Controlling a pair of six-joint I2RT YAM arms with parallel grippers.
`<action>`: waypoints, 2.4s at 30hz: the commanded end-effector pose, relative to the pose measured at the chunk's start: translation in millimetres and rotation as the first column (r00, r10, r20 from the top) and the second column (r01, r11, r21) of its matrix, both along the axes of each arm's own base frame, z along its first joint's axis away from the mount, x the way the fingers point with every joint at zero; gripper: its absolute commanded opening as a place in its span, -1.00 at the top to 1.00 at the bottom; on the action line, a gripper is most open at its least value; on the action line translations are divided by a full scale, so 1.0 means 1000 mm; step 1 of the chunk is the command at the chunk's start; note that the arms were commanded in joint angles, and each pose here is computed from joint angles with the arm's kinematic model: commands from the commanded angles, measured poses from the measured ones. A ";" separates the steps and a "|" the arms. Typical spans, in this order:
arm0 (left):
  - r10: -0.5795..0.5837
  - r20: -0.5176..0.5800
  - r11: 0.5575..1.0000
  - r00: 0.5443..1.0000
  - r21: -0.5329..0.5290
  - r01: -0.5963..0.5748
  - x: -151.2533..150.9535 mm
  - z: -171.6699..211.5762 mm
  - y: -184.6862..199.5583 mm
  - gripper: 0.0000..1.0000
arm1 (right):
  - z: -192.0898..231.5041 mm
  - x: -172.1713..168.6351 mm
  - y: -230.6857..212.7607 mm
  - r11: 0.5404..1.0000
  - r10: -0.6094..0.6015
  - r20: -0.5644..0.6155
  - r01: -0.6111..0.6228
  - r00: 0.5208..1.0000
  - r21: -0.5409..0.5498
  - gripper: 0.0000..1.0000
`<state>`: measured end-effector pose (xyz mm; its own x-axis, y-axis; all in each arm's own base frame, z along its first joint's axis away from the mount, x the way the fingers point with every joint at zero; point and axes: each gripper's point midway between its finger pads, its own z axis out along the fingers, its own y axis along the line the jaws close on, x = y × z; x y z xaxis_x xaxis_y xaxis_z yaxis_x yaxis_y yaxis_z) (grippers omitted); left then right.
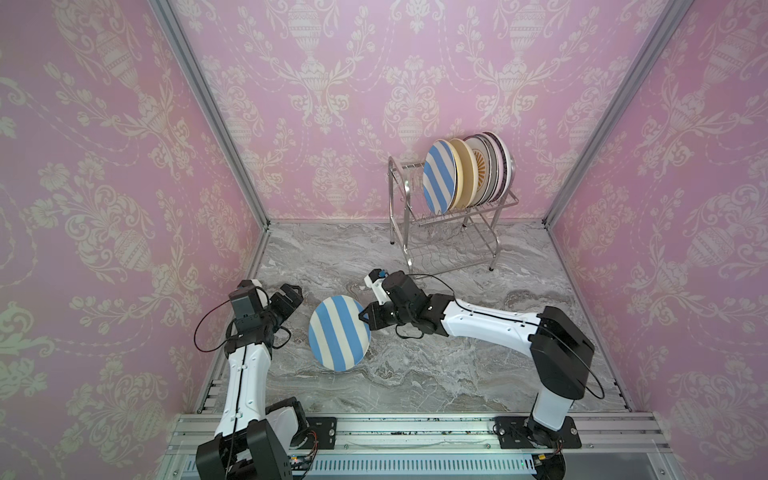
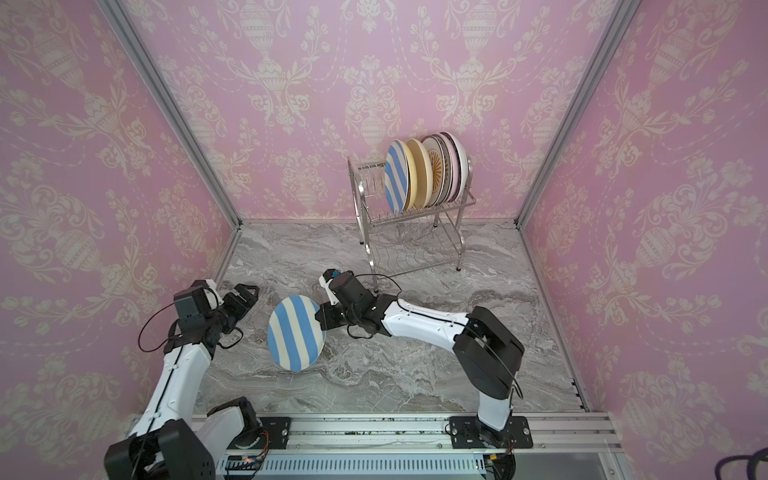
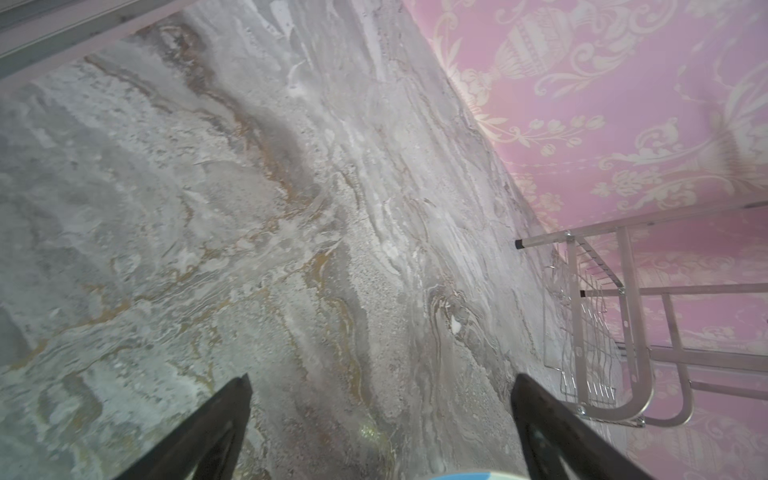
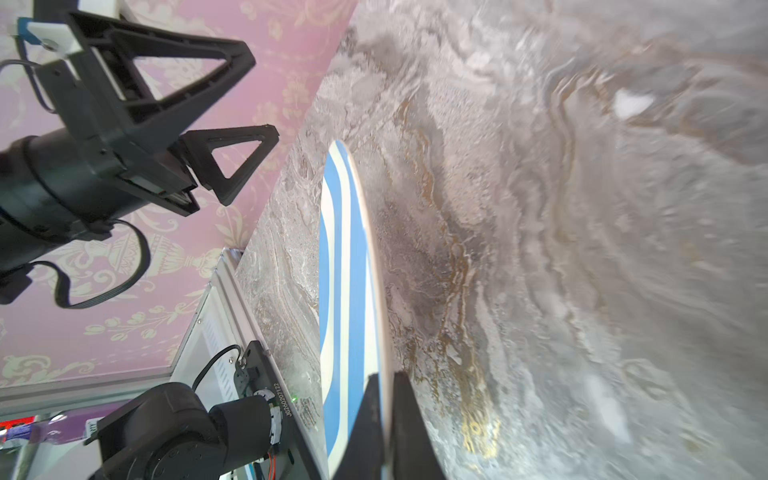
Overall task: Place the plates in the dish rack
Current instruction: 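Lift the second striped plate upright with the right gripper while left gripper withdraws, then carry the second striped plate with the right gripper into the nearest rack slot, then lower the second striped plate into the rack beside the first striped plate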
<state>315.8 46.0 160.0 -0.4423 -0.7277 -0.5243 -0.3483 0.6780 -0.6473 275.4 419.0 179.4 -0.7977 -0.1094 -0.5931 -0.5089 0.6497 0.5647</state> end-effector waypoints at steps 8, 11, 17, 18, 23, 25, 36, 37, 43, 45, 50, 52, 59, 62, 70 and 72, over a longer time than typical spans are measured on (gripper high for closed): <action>-0.235 0.103 0.971 0.967 0.080 0.227 0.041 0.045 -0.046 -0.99 | 0.091 -0.007 -0.150 0.919 -0.188 0.312 0.279 0.931 -0.280 1.00; -0.349 0.143 0.936 0.926 0.107 0.336 0.051 0.053 -0.075 -0.99 | 0.129 -0.012 -0.202 0.866 -0.267 0.372 0.391 0.889 -0.312 1.00; -0.504 0.243 0.864 0.829 0.128 0.487 0.068 0.072 -0.125 -0.99 | 0.212 -0.020 -0.262 0.797 -0.348 0.539 0.545 0.767 -0.261 1.00; -0.530 0.244 0.848 0.812 0.138 0.512 0.068 0.075 -0.132 -0.99 | 0.224 -0.019 -0.266 0.787 -0.351 0.564 0.562 0.747 -0.254 1.00; -0.562 0.262 0.827 0.784 0.143 0.544 0.066 0.088 -0.141 -0.99 | 0.275 -0.007 -0.276 0.759 -0.353 0.658 0.615 0.665 -0.215 1.00; -0.560 0.271 0.828 0.783 0.147 0.541 0.063 0.091 -0.141 -0.99 | 0.295 -0.002 -0.276 0.760 -0.356 0.685 0.623 0.636 -0.184 1.00; -0.592 0.308 0.800 0.745 0.119 0.587 0.052 0.103 -0.153 -0.99 | 0.362 0.063 -0.241 0.757 -0.344 0.798 0.649 0.496 -0.077 1.00; -0.595 0.312 0.797 0.740 0.116 0.592 0.051 0.103 -0.155 -0.99 | 0.366 0.070 -0.239 0.756 -0.346 0.802 0.651 0.487 -0.069 1.00; -0.605 0.305 0.792 0.735 0.140 0.594 0.039 0.107 -0.155 -0.99 | 0.372 0.119 -0.230 0.746 -0.371 0.814 0.665 0.448 -0.026 1.00; -0.600 0.306 0.797 0.739 0.148 0.586 0.037 0.109 -0.153 -0.99 | 0.368 0.136 -0.228 0.740 -0.379 0.813 0.672 0.443 -0.021 1.00; -0.587 0.323 0.805 0.742 0.134 0.578 0.031 0.111 -0.154 -0.99 | 0.357 0.174 -0.232 0.733 -0.402 0.802 0.680 0.442 -0.008 1.00; -0.590 0.309 0.805 0.746 0.153 0.573 0.029 0.110 -0.152 -0.99 | 0.352 0.187 -0.229 0.747 -0.411 0.790 0.665 0.455 0.005 1.00; -0.586 0.275 0.809 0.762 0.141 0.571 0.028 0.099 -0.150 -0.99 | 0.334 0.218 -0.216 0.745 -0.397 0.805 0.667 0.442 0.001 1.00; -0.587 0.261 0.807 0.766 0.122 0.578 0.030 0.091 -0.151 -0.99 | 0.329 0.226 -0.213 0.738 -0.397 0.808 0.675 0.435 -0.001 1.00; -0.590 0.258 0.805 0.765 0.121 0.580 0.031 0.088 -0.151 -0.99 | 0.329 0.234 -0.212 0.694 -0.389 0.841 0.720 0.376 -0.001 1.00; -0.592 0.254 0.804 0.765 0.122 0.582 0.032 0.086 -0.151 -0.99 | 0.331 0.233 -0.209 0.680 -0.372 0.858 0.733 0.354 -0.008 1.00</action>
<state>349.1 -101.8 253.9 -0.6037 -0.3746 -0.7037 0.3001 0.7110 -0.6360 514.0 214.1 471.6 -0.1392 -0.1637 -0.9766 -0.1009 0.9834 -0.1505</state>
